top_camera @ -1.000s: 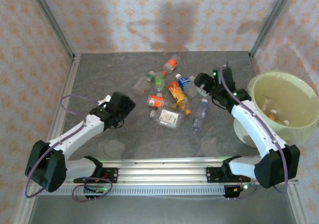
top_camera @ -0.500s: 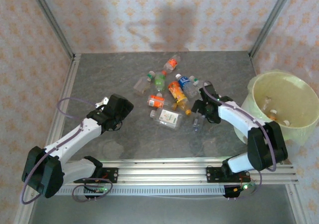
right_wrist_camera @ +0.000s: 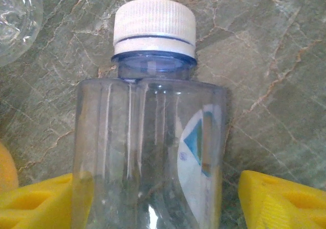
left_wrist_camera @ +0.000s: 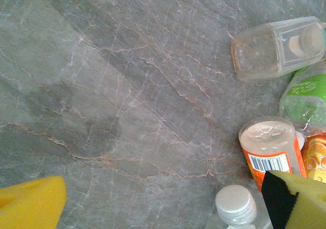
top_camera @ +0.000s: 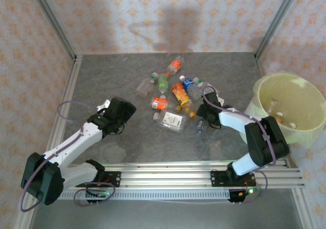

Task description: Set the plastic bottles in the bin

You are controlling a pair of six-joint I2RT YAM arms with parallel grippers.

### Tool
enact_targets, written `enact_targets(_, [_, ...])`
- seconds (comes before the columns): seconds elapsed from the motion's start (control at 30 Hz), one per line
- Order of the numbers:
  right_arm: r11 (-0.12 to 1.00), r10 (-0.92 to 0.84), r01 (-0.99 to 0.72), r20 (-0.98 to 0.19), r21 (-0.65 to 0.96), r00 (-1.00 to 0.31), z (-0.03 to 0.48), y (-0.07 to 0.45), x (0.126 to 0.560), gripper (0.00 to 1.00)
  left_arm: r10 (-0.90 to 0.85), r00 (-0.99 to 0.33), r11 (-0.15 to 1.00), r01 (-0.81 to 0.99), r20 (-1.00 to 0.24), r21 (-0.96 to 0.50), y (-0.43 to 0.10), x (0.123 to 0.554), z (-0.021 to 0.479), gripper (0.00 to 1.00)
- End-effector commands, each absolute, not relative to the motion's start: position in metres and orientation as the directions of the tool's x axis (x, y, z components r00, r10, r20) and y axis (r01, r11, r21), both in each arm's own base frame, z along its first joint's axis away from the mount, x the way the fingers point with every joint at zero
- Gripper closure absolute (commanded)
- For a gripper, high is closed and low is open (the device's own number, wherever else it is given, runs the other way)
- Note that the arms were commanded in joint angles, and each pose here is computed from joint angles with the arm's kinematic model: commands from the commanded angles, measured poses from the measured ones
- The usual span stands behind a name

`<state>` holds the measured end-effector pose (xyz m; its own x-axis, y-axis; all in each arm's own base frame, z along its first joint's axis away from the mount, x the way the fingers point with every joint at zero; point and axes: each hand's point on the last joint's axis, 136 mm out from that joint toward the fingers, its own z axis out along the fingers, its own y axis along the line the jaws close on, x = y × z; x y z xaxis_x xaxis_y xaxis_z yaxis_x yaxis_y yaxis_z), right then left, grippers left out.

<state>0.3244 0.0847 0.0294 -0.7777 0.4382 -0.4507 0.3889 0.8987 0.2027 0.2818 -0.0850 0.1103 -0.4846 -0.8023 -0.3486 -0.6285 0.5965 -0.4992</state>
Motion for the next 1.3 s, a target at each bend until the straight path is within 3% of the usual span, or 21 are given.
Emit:
enact_targets(0.0, [0.898,0.434,0.398,-0.510,0.185,-0.743,0.031,0.078,0.332,0.32,-0.811,-0.467,0.585,-0.634,-0.354,-0.506,-0.081,0.282,0.110,0.00])
enact_targets(0.17, [0.899,0.429,0.397,-0.554,0.185,-0.713,0.048,0.072,0.334,0.45,-0.801,-0.487,0.599,-0.621,-0.349,-0.506,-0.086,0.286,0.110,0.00])
enact_targets(0.43, [0.921,0.386,0.308,-0.665,0.239,-0.639,0.115,0.072,0.339,0.57,-0.802,-0.485,0.596,-0.608,-0.349,-0.525,-0.094,0.300,0.114,0.00])
enact_targets(0.87, [0.897,0.437,0.120,-0.812,0.425,-0.387,0.279,0.089,0.364,0.65,-0.808,-0.472,0.589,-0.630,-0.353,-0.506,-0.092,0.303,0.109,0.00])
enact_targets(1.07, [0.939,0.336,0.169,-0.899,0.299,-0.281,0.356,0.052,0.344,0.65,-0.811,-0.481,0.585,-0.648,-0.333,-0.488,-0.095,0.306,0.105,0.00])
enact_targets(1.27, [0.953,0.234,0.241,-0.948,0.181,-0.214,0.399,0.005,0.322,0.66,-0.813,-0.478,0.582,-0.649,-0.332,-0.490,-0.100,0.312,0.106,0.00])
